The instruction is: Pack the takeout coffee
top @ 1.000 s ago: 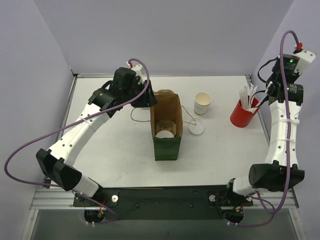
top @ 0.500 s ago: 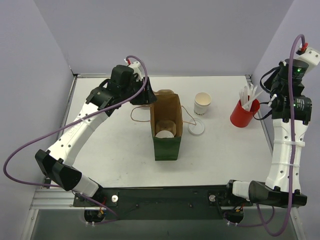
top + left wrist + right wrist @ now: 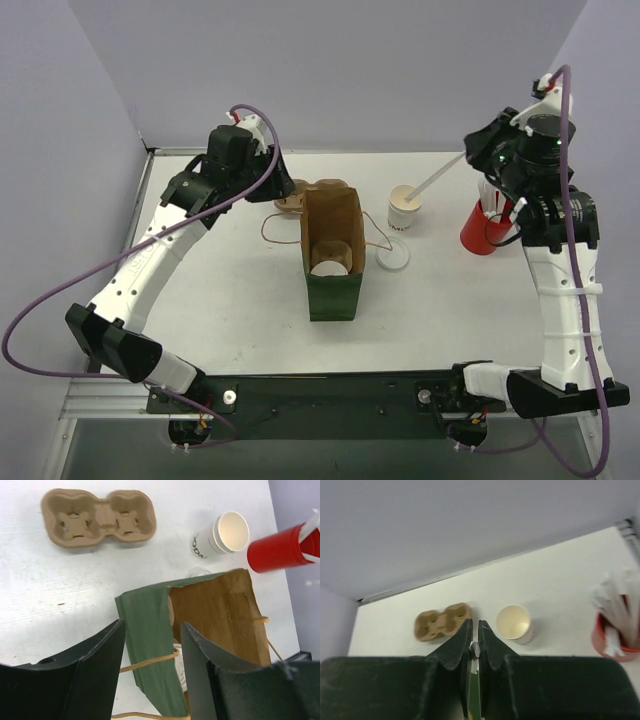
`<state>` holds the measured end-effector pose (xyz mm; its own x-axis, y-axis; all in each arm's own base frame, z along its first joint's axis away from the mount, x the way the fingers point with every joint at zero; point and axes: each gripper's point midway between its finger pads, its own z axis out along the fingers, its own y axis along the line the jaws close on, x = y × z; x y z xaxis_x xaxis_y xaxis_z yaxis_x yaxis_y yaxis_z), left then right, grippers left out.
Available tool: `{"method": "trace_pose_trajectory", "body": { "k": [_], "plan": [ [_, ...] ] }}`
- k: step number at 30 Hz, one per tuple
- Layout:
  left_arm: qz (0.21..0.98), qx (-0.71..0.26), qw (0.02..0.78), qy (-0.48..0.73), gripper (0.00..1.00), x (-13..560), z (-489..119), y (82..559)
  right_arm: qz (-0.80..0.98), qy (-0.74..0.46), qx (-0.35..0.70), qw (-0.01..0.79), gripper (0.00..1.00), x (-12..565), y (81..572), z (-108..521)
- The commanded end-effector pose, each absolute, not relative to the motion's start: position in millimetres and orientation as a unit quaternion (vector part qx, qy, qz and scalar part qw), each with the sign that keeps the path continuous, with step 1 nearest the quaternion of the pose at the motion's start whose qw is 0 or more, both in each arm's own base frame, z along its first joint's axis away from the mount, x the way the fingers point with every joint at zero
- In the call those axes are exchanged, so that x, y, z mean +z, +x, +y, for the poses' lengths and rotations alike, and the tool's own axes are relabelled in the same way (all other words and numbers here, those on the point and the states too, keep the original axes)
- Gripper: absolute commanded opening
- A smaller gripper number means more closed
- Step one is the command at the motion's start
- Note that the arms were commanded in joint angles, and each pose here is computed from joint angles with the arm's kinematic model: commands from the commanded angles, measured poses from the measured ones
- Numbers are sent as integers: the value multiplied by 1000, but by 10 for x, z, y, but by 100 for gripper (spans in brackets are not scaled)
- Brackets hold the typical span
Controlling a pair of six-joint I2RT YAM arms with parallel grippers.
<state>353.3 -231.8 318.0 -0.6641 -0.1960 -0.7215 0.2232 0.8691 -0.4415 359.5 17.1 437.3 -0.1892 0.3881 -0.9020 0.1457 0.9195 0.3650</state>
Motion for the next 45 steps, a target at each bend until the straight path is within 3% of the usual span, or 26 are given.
{"method": "trace_pose_trajectory", "body": {
  "k": [1,12,22,29,32,33,34,35,36,37,41,45],
  "plan": [
    [835,-250,489,-37,58,3715,-1985,3619,721,97,226,647,0,4869,3448,937],
    [841,-222,488,-70,58,3611,-1652,3652,732,-40,290,615,0,4835,3313,2048],
    [851,-196,480,-87,59,3412,-1449,3630,804,-114,218,542,3,3739,3586,2801],
    [859,-181,470,-89,60,3279,-1398,3615,818,-124,194,526,22,3530,3627,2822],
    [861,-181,467,-89,60,3249,-1403,3612,818,-124,195,527,49,3539,3607,2799],
    [863,-179,465,-88,61,3224,-1400,3614,815,-124,199,530,64,3586,3583,2795],
    [862,-179,467,-87,62,3228,-1397,3616,812,-125,203,534,71,3643,3564,2794],
    [862,-176,466,-89,65,3213,-1389,3624,810,-124,207,535,75,3683,3552,2787],
    [863,-175,466,-90,83,3202,-1385,3622,809,-121,206,538,82,3723,3537,2756],
    [862,-176,468,-90,93,3207,-1388,3630,808,-115,206,539,85,3758,3524,2735],
    [862,-166,469,-97,94,3191,-1357,3667,811,-73,199,545,94,3877,3575,2478],
    [862,-146,473,-107,95,3174,-1285,3682,809,-37,201,551,97,3943,3583,2199]
  ]
}}
